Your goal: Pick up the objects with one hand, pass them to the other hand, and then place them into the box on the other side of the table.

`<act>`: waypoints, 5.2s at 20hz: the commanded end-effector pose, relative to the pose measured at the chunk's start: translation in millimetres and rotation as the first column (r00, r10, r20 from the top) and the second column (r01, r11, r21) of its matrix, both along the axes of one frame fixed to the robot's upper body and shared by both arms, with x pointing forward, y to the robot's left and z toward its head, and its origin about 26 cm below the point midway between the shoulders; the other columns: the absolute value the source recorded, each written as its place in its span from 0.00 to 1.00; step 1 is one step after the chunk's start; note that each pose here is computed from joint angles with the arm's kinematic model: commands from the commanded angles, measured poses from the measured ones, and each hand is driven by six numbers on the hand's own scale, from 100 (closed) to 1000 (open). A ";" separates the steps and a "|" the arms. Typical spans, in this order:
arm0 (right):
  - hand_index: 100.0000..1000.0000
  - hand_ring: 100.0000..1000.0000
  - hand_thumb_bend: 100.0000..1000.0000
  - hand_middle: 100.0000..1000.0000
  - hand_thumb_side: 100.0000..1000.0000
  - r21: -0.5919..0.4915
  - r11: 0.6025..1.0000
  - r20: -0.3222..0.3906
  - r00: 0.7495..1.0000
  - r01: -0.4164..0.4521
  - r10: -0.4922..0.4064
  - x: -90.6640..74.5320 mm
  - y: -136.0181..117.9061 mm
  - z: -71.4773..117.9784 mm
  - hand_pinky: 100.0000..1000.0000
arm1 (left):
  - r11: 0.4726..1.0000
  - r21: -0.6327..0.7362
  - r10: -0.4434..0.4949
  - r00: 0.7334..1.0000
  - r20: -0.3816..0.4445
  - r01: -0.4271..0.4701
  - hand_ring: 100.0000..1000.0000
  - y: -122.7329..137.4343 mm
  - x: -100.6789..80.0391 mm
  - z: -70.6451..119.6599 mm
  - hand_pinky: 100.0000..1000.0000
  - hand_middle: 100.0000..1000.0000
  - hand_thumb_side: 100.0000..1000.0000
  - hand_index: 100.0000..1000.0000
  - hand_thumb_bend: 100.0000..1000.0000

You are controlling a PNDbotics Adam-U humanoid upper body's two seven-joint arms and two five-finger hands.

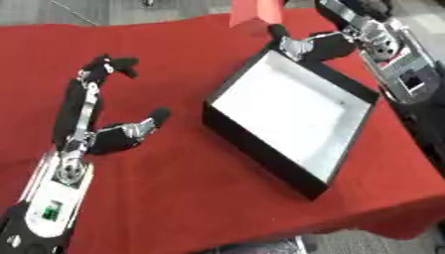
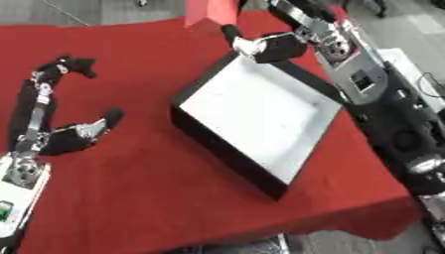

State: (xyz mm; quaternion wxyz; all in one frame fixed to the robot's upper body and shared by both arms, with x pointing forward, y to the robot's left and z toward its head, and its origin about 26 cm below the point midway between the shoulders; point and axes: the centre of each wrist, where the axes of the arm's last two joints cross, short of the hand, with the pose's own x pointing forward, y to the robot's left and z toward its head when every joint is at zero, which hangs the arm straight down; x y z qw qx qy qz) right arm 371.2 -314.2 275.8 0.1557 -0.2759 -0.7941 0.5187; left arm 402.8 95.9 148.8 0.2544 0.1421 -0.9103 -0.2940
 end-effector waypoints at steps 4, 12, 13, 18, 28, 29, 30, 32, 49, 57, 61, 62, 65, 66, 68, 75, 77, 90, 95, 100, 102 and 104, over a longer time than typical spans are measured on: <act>0.36 0.50 0.00 0.22 0.52 -0.287 0.953 0.150 0.987 0.095 -0.053 0.4 -9.4 5.4 0.72 | 1.000 -0.003 -0.007 1.000 0.024 0.008 0.72 0.9 0.0 7.8 0.95 0.52 0.60 0.76 0.56; 0.34 0.48 0.00 0.19 0.54 -0.406 0.898 0.242 0.968 0.168 -0.071 3.7 -14.3 1.0 0.70 | 1.000 -0.002 -0.009 1.000 0.021 0.009 0.72 0.5 -0.4 6.5 0.95 0.52 0.60 0.76 0.56; 0.34 0.48 0.00 0.18 0.55 -0.407 0.895 0.258 0.963 0.181 -0.077 3.5 -14.9 1.4 0.69 | 1.000 -0.002 -0.009 1.000 0.020 0.009 0.72 0.6 -0.5 6.2 0.95 0.52 0.60 0.76 0.56; 0.33 0.50 0.00 0.16 0.56 -0.398 0.883 0.329 0.937 0.248 -0.115 4.1 -18.6 -0.7 0.68 | 1.000 0.002 -0.012 1.000 0.020 0.012 0.72 0.3 -0.6 5.3 0.95 0.52 0.60 0.77 0.56; 0.33 0.50 0.03 0.16 0.58 -0.468 0.813 0.382 0.909 0.347 -0.168 14.6 -35.3 -19.0 0.67 | 1.000 0.011 -0.014 1.000 0.016 0.014 0.72 0.3 -0.7 2.8 0.95 0.52 0.61 0.77 0.56; 0.34 0.50 0.04 0.16 0.58 -0.479 0.805 0.379 0.910 0.351 -0.171 16.0 -37.4 -21.0 0.66 | 1.000 0.012 -0.014 1.000 0.014 0.014 0.72 0.3 -0.6 2.4 0.95 0.52 0.61 0.77 0.56; 0.34 0.51 0.05 0.16 0.59 -0.488 0.798 0.377 0.910 0.355 -0.174 17.3 -39.4 -22.9 0.66 | 1.000 0.013 -0.014 1.000 0.013 0.013 0.72 0.3 -0.5 2.0 0.95 0.52 0.61 0.77 0.55; 0.35 0.51 0.08 0.17 0.60 -0.505 0.781 0.373 0.909 0.367 -0.186 20.2 -44.3 -27.1 0.66 | 1.000 0.015 -0.012 1.000 0.010 0.012 0.72 0.4 -0.2 1.0 0.96 0.52 0.61 0.77 0.55; 0.92 0.95 0.38 0.93 0.73 -0.678 0.610 0.369 0.907 0.411 -0.202 29.6 -64.5 -44.4 0.81 | 1.000 0.023 -0.008 1.000 -0.004 0.008 0.73 0.3 0.7 -3.4 0.96 0.53 0.62 0.77 0.55; 1.00 1.00 0.39 1.00 0.78 -0.648 0.651 0.355 0.913 0.396 -0.202 27.6 -69.1 -40.7 0.86 | 1.000 0.020 -0.010 1.000 0.000 0.010 0.73 1.0 0.3 -2.6 0.96 0.53 0.62 0.77 0.55; 1.00 1.00 0.40 0.91 0.72 -0.658 0.683 0.274 0.946 0.318 -0.176 24.5 -75.7 -31.2 0.91 | 1.000 0.026 -0.008 1.000 0.001 0.008 0.73 2.1 0.2 -3.7 0.96 0.53 0.61 0.77 0.55; 1.00 1.00 0.37 0.93 0.70 -0.674 0.678 0.242 0.955 0.292 -0.171 24.1 -79.1 -28.7 0.91 | 1.000 0.025 -0.009 1.000 0.002 0.008 0.73 2.3 0.1 -3.4 0.96 0.53 0.61 0.77 0.55; 1.00 1.00 0.28 1.00 0.63 -0.701 0.672 0.162 0.971 0.239 -0.176 23.4 -87.8 -22.1 0.93 | 1.000 0.023 -0.010 1.000 0.005 0.009 0.73 3.0 -0.1 -2.3 0.96 0.53 0.61 0.77 0.55; 1.00 1.00 0.21 1.00 0.60 -0.702 0.676 0.138 0.974 0.225 -0.180 23.1 -88.9 -21.3 0.95 | 1.000 0.023 -0.010 1.000 0.005 0.010 0.73 3.2 -0.1 -2.0 0.96 0.53 0.61 0.77 0.55; 1.00 1.00 0.08 1.00 0.53 -0.692 0.698 0.077 0.980 0.183 -0.181 23.0 -88.8 -22.0 0.97 | 1.000 0.024 -0.010 1.000 0.005 0.010 0.73 3.4 -0.1 -1.9 0.96 0.53 0.61 0.77 0.55; 1.00 1.00 0.00 1.00 0.29 -0.584 0.812 -0.138 0.982 0.023 -0.127 18.2 -91.5 -9.7 1.00 | 1.000 0.023 -0.008 1.000 0.005 0.008 0.73 4.0 -0.1 -1.6 0.96 0.53 0.61 0.77 0.55; 1.00 0.98 0.00 1.00 0.21 -0.522 0.853 -0.171 0.978 0.013 -0.119 16.2 -97.2 -3.4 1.00 | 1.000 0.022 -0.007 1.000 0.006 0.007 0.73 4.2 -0.1 -1.4 0.96 0.53 0.61 0.77 0.55; 0.95 0.86 0.00 0.92 0.14 0.125 0.992 -0.370 0.927 -0.012 0.057 1.2 -59.1 29.2 1.00 | 1.000 0.004 -0.009 1.000 0.017 0.008 0.73 3.3 -0.9 2.5 0.95 0.53 0.61 0.77 0.54; 0.99 0.88 0.00 0.98 0.38 0.248 0.962 -0.313 0.931 -0.110 0.188 -1.4 -28.0 33.7 1.00 | 1.000 -0.014 -0.017 0.999 0.038 0.018 0.73 1.2 -2.4 8.4 0.95 0.53 0.59 0.77 0.54; 0.95 0.85 0.00 0.94 0.40 0.348 0.917 -0.294 0.907 -0.193 0.302 -5.0 2.5 31.1 1.00 | 1.000 -0.024 -0.014 0.999 0.046 0.015 0.73 3.0 -2.9 12.3 0.95 0.53 0.58 0.77 0.54; 0.94 0.85 0.00 0.93 0.40 0.374 0.902 -0.290 0.897 -0.215 0.334 -6.3 10.2 29.9 1.00 | 0.999 -0.031 -0.012 0.999 0.050 0.014 0.73 4.0 -2.9 14.4 0.95 0.53 0.58 0.77 0.54; 0.93 0.84 0.00 0.92 0.40 0.396 0.887 -0.289 0.886 -0.235 0.364 -7.9 17.5 29.3 1.00 | 0.999 -0.040 -0.005 0.999 0.053 0.007 0.73 6.2 -2.6 17.0 0.95 0.54 0.58 0.77 0.54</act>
